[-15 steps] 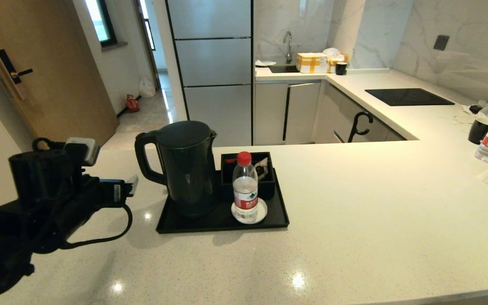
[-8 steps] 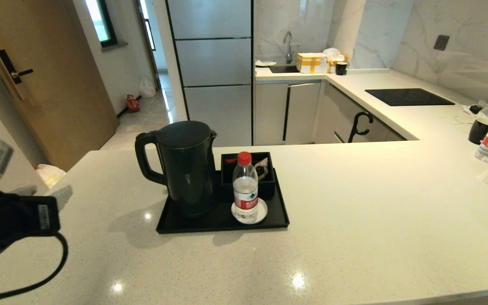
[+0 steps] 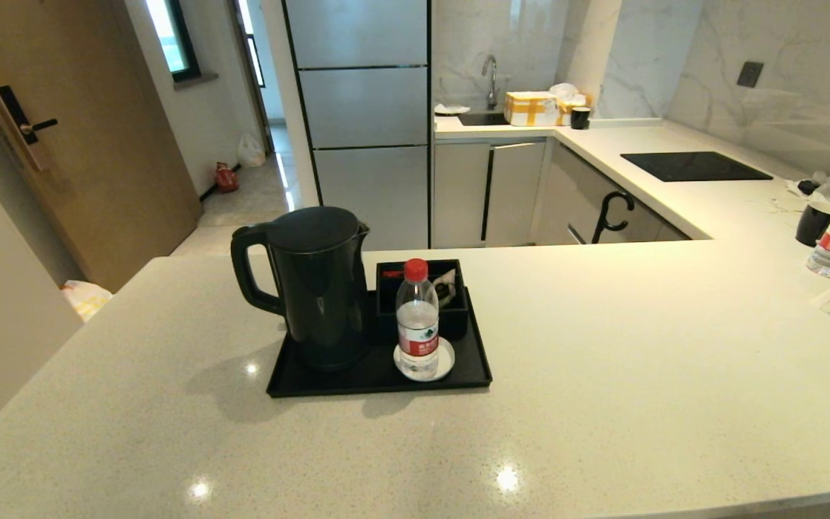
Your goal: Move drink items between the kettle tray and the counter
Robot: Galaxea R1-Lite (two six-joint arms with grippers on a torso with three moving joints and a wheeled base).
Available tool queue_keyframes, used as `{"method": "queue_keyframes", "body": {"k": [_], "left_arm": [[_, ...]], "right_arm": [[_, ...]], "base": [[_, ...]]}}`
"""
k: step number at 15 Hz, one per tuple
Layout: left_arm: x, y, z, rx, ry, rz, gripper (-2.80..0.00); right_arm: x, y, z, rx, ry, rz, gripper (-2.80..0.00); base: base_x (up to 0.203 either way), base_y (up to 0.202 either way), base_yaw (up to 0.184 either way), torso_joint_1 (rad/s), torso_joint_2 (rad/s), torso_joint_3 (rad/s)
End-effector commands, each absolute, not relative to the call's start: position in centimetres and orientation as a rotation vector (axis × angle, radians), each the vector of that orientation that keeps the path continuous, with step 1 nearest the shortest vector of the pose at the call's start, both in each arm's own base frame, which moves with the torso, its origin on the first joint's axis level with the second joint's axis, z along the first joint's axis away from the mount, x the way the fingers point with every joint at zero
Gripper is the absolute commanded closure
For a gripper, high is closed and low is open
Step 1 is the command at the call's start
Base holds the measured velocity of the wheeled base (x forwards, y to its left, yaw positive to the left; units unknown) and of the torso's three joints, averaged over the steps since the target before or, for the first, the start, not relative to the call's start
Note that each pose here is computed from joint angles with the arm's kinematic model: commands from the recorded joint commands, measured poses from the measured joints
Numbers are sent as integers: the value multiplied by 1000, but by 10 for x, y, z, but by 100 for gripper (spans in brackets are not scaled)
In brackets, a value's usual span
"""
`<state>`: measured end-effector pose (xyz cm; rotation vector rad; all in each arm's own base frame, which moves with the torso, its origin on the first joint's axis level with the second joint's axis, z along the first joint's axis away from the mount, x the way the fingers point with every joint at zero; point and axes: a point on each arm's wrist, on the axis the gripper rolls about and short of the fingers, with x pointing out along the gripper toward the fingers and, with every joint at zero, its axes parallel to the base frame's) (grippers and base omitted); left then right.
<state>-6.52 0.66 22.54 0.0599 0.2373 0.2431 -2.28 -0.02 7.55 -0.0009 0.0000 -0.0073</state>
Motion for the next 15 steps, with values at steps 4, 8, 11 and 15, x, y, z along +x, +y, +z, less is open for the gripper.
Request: {"method": "queue_keyframes", "body": {"k": [4, 8, 11, 15], "left_arm": [[-123, 3, 166, 21, 255, 222, 0], [-114, 3, 160, 18, 196, 202, 0], [-63, 3, 133, 20, 61, 164, 0], [-36, 1, 105, 26, -53, 85, 0]], "right_arm": [[-23, 0, 76, -2, 2, -6, 0], [-23, 0, 76, -2, 2, -8, 0], [-23, 0, 76, -2, 2, -8, 0], [-23, 0, 76, -2, 2, -8, 0]], "base": [[0, 0, 0, 0, 0, 0], [0, 0, 0, 0, 0, 0], [0, 0, 0, 0, 0, 0], [0, 0, 0, 0, 0, 0]]}}
